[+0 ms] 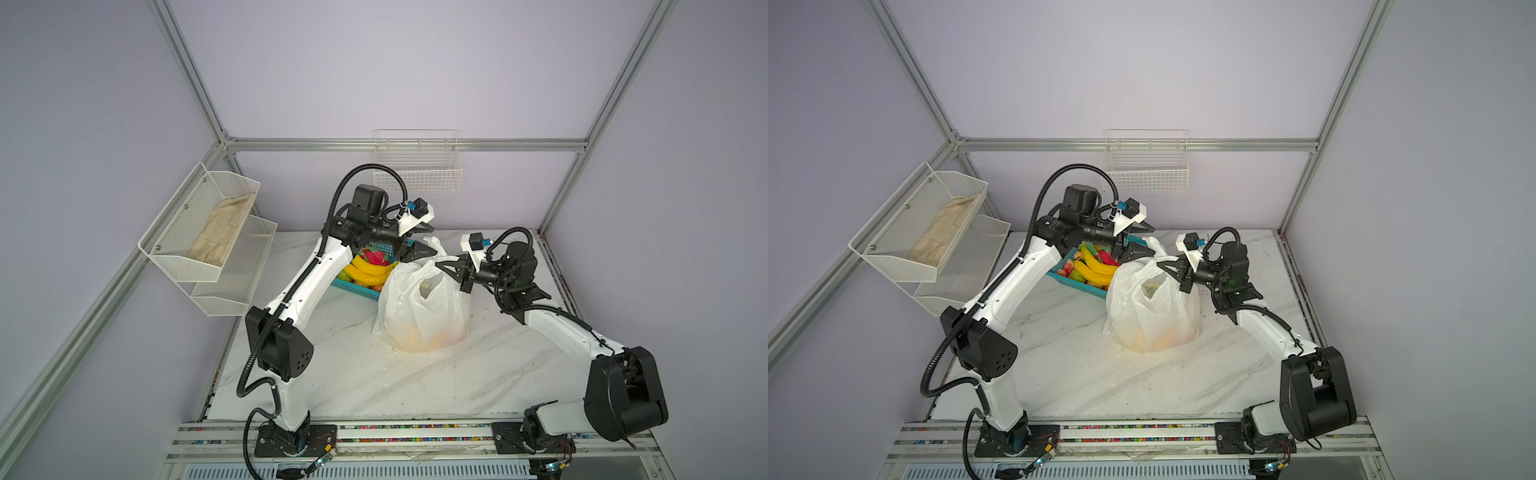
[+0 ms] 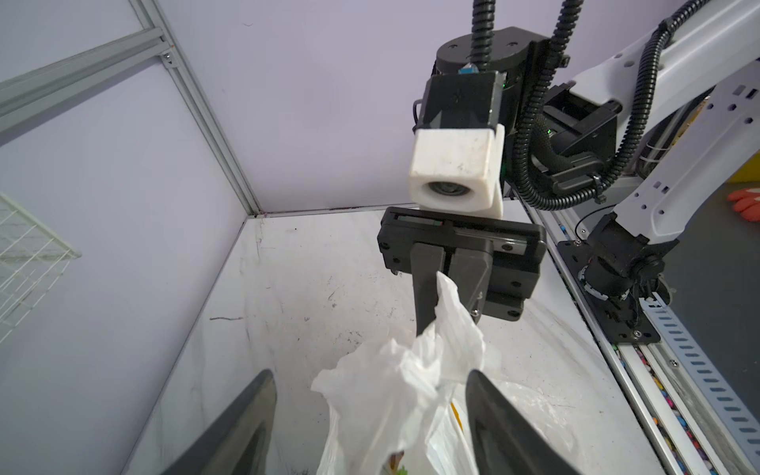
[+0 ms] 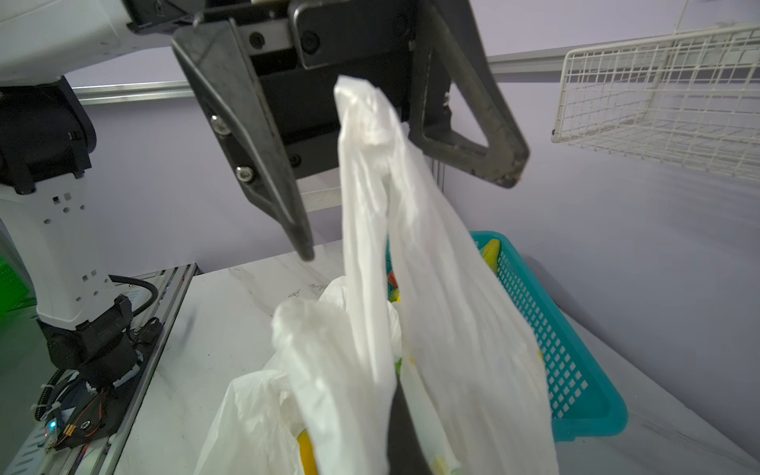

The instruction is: Place the fake fruits into the plastic bag and tie a complex knot

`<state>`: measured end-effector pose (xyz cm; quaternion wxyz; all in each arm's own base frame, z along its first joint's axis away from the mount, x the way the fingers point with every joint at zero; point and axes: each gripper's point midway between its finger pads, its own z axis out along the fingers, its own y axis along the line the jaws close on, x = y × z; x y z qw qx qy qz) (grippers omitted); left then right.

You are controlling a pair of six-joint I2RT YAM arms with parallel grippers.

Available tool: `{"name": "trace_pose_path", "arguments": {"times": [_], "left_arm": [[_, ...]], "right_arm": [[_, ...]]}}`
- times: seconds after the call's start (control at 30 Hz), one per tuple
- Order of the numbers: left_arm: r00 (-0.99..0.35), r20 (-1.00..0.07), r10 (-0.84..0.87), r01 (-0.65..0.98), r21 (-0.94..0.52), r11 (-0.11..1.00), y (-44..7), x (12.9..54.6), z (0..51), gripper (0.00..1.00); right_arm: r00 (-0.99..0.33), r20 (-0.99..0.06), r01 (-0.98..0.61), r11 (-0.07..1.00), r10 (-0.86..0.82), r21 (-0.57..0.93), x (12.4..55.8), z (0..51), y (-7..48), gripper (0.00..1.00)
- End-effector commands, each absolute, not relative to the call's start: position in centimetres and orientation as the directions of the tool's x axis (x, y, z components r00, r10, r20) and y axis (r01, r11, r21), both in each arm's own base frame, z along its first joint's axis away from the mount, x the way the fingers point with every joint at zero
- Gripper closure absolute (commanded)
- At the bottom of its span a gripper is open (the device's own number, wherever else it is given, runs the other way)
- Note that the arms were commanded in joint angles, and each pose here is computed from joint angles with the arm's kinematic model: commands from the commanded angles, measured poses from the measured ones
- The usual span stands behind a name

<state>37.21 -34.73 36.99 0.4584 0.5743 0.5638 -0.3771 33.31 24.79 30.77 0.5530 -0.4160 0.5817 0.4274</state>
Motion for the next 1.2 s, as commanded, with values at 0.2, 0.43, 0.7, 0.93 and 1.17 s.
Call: {"name": "trace_pose_path", "arguments": {"times": [0.2, 0.43, 0.7, 0.93, 1.17], "left_arm": [[0.145, -0.965, 0.217, 0.989, 0.15, 0.009, -35.8, 36.0, 41.0, 0.89], [0.157, -0.969, 0.19, 0.98, 0.176, 0.09, -34.8, 35.9, 39.7, 1.0], [0.127, -0.977, 0.172, 0.979, 0.151, 0.138, -33.8, 36.1, 38.6, 1.0], [0.12, -0.975, 0.188, 0.977, 0.15, 0.153, -33.6, 36.2, 37.7, 1.0], [0.174, -0.967, 0.186, 0.96, 0.208, 0.187, -32.9, 35.1, 36.5, 1.0]], "right_arm": [[-0.055, -0.998, -0.949, 0.309, 0.01, 0.055, 33.1, 31.3, 24.8, 1.0], [-0.112, -0.992, -0.909, 0.398, 0.049, 0.123, 33.9, 31.5, 23.9, 0.91], [-0.131, -0.989, -0.899, 0.412, 0.071, 0.149, 33.9, 31.4, 23.7, 0.82], [-0.158, -0.982, -0.891, 0.414, 0.1, 0.186, 34.2, 31.6, 23.6, 0.84], [-0.284, -0.944, -0.829, 0.452, 0.17, 0.331, 36.2, 31.0, 23.3, 0.96]]}}
